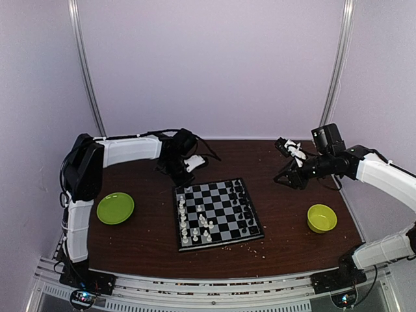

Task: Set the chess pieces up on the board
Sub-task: Place the pawn on a2, then pick up the pawn from the chessboard.

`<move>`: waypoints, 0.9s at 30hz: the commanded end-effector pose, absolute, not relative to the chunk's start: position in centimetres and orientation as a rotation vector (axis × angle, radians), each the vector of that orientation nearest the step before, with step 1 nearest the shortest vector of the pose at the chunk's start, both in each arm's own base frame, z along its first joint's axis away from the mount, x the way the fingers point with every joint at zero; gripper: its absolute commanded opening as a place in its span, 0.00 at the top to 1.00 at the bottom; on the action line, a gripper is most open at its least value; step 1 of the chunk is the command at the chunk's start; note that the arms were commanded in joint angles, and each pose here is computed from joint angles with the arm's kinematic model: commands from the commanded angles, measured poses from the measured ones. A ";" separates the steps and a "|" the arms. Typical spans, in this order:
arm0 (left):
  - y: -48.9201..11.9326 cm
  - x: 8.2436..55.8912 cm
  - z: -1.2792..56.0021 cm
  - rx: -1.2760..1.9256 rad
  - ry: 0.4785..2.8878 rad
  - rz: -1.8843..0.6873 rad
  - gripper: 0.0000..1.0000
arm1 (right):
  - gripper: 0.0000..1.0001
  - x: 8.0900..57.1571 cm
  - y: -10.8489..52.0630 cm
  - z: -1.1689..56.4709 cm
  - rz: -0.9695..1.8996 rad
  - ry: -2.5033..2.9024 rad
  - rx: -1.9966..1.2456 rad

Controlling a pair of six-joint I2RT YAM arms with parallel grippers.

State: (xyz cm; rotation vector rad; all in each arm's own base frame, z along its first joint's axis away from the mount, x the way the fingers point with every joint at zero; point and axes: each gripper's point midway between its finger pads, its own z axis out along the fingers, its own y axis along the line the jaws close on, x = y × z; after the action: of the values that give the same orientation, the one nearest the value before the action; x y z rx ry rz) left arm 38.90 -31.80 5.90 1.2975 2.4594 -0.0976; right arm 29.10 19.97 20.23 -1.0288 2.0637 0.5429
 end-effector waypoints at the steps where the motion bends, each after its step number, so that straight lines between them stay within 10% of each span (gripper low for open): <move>1: -32.8 39.8 6.1 1.267 2.439 -0.112 0.93 | 0.64 29.5 19.7 20.4 0.522 2.063 -1.029; 27: -36.3 33.3 13.1 1.381 2.259 -0.299 0.68 | 0.64 29.6 19.8 20.0 0.529 2.081 -1.037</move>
State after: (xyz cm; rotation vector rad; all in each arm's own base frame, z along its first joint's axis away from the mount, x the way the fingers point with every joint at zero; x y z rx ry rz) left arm 36.94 -33.32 10.43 1.2872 2.3722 -0.1568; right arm 29.17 20.00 19.42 -1.0364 2.0898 0.5469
